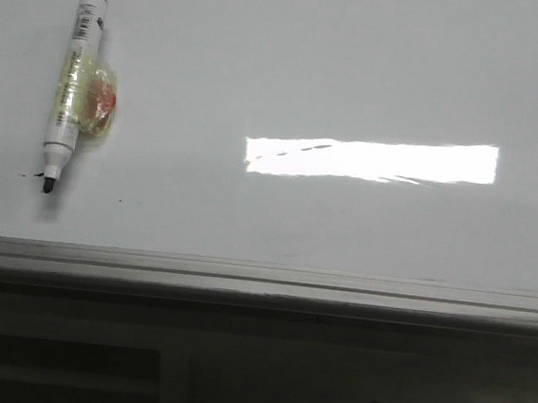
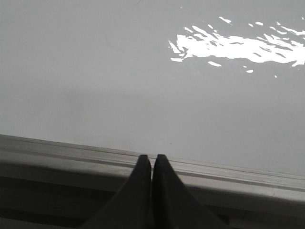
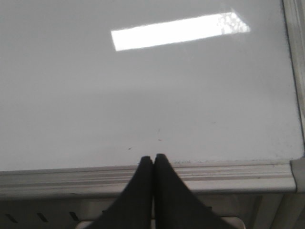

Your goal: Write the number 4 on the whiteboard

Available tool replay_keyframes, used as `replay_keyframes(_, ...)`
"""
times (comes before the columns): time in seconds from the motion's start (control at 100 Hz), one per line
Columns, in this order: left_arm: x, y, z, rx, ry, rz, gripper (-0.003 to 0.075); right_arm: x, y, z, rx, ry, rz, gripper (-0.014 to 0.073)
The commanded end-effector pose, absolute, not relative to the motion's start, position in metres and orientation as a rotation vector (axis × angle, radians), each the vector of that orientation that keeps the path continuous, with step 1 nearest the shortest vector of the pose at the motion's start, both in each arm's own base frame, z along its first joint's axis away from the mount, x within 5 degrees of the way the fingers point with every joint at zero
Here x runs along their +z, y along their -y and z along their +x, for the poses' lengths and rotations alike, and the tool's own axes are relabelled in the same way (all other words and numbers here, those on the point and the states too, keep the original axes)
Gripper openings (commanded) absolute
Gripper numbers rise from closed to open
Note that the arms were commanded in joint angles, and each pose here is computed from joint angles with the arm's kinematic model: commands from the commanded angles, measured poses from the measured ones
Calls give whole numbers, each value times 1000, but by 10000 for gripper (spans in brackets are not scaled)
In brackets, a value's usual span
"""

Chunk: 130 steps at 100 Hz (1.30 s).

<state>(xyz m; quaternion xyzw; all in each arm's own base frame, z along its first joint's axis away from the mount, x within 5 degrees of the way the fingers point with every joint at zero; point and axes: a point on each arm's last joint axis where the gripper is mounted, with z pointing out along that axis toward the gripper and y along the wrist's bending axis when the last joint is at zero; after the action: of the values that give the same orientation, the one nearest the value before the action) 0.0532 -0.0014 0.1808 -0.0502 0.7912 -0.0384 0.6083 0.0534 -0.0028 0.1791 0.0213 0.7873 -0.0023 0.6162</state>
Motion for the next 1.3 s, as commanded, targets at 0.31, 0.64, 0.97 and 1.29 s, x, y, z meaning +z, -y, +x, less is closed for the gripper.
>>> replay_keyframes(0.31, 175, 2, 53, -114, -1793, -129, -20, 175, 3, 54, -8, -1802, 53, -54)
replay_keyframes(0.64, 175, 2, 53, -114, -1793, -129, -20, 175, 3, 54, -8, -1802, 53, -54)
replay_keyframes(0.97, 175, 2, 54, -114, -1789, -129, -20, 178, 3, 54, -29, -1761, 31, -54)
replay_keyframes(1.29, 185, 12, 55, -590, -1652, -474, -20, 216, 0, 54, 73, -1349, 55, -54)
